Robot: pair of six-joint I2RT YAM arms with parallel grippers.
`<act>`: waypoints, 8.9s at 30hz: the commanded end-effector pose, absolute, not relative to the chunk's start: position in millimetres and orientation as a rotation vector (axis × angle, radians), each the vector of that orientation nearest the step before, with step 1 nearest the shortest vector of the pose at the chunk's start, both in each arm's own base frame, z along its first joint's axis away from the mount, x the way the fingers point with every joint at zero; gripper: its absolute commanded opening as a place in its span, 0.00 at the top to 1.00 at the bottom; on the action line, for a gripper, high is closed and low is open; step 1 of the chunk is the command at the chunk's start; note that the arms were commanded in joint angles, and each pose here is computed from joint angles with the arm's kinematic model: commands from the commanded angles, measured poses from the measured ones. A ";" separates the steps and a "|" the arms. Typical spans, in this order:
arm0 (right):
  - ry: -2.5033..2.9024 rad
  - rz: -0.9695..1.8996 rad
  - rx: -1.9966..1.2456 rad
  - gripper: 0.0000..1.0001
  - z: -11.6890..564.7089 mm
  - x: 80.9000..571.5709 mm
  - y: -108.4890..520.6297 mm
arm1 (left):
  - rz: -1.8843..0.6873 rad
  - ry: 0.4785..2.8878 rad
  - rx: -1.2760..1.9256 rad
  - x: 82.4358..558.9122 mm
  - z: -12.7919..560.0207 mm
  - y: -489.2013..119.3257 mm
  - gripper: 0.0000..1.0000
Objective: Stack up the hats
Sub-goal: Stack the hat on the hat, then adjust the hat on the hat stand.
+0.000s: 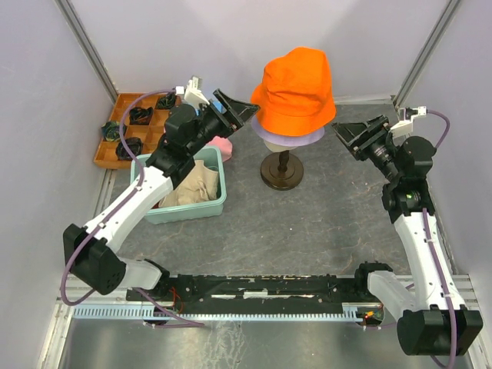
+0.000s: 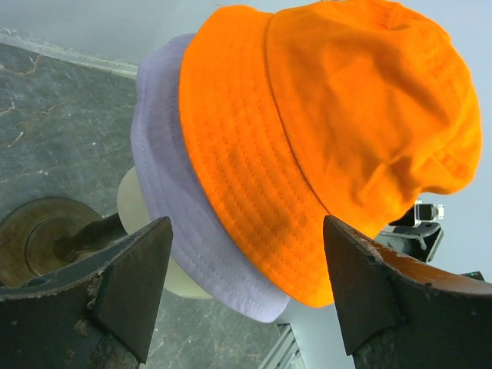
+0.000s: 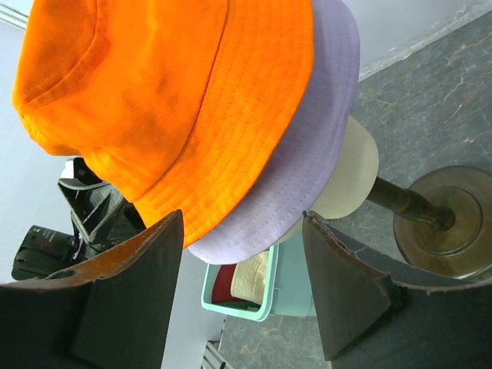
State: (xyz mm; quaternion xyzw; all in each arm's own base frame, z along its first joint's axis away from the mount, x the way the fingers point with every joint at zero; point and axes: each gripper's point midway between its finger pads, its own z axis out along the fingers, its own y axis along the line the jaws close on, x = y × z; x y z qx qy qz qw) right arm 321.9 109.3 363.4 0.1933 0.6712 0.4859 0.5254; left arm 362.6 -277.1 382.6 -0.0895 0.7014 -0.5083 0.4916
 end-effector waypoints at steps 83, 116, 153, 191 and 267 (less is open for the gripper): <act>1.547 1.153 0.510 0.33 369.2 336.8 98.7 | -1.694 1.260 -0.417 398.1 401.6 -299.6 0.48; 1.481 1.414 0.479 0.26 394.0 415.6 73.8 | -1.922 1.410 -0.192 454.6 404.4 -302.7 0.97; 1.393 1.734 0.497 0.42 394.8 417.4 125.9 | -1.998 1.446 -0.213 475.7 390.7 -307.7 0.97; 1.705 1.509 0.622 1.00 275.6 410.8 123.8 | -1.844 1.590 -0.356 456.7 305.9 -260.5 0.97; 1.595 1.304 0.674 0.43 300.2 444.1 43.6 | -1.540 1.305 -0.752 303.7 426.6 -313.3 0.33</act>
